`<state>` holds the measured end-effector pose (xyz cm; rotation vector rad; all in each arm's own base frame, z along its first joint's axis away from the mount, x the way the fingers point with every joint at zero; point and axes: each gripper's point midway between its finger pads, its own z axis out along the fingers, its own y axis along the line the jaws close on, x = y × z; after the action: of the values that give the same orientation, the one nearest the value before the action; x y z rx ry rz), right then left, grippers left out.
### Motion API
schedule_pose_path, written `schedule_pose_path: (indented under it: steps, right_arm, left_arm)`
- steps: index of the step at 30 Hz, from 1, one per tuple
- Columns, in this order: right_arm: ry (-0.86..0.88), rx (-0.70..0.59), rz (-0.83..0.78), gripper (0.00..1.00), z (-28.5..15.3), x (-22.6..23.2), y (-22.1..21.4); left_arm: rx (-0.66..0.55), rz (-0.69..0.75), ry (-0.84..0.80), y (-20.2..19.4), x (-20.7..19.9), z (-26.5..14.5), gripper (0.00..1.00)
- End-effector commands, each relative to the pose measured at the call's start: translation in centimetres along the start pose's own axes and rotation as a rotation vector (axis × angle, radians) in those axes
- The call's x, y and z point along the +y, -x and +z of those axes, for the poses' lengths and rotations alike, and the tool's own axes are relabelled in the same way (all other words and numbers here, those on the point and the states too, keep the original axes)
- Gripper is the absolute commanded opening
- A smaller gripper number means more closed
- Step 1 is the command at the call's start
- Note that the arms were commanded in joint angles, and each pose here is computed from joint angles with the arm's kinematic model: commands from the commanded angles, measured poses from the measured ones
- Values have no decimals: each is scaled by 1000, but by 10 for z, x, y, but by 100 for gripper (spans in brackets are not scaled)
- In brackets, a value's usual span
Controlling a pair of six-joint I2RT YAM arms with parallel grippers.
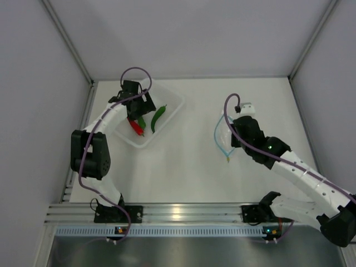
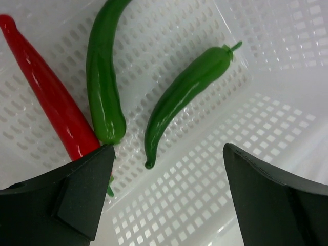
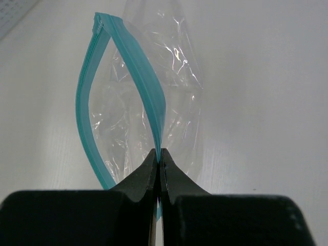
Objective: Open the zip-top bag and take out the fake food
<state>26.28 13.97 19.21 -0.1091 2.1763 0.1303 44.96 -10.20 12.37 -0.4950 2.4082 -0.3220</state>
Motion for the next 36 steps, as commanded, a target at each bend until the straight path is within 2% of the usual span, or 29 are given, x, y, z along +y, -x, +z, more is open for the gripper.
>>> schedule_pose_path:
  steps: [1,3,5,9,12,18,23,25,29,30,33,36]
  right_arm:
    - [-205,-1,-97,0,-1,-46,16]
    - [-290,42,-132,0,10,-63,12]
    - [-360,63,-161,0,19,-75,13]
    - [-493,152,-235,0,50,-91,5]
    - [-627,186,-293,0,65,-101,17]
    - [-633,244,-339,0,107,-86,20]
    - [-615,327,-391,4,139,-71,0]
    - [-622,352,-427,15,148,-68,-7]
    - [-618,324,-410,23,146,-55,-2]
    - [-584,293,-380,36,142,-48,5]
    - [-488,240,-312,46,126,-29,20]
    - [-403,166,-241,81,103,-16,40]
  left_arm:
    - [-47,1,-117,9,-20,-48,94]
    - [-69,11,-153,4,-21,-73,98]
    - [-75,30,-171,-4,-17,-87,98]
    - [-149,70,-230,-10,-13,-144,98]
    - [-163,107,-214,-21,-1,-170,98]
    - [-241,154,-159,-28,23,-206,98]
    - [-301,150,-71,-38,53,-212,98]
    - [-340,150,-48,-40,62,-219,98]
    - [-377,167,-2,-46,79,-221,98]
    - [-388,159,26,-48,87,-220,98]
    - [-402,140,26,-49,88,-223,98]
    - [-413,132,31,-47,89,-225,98]
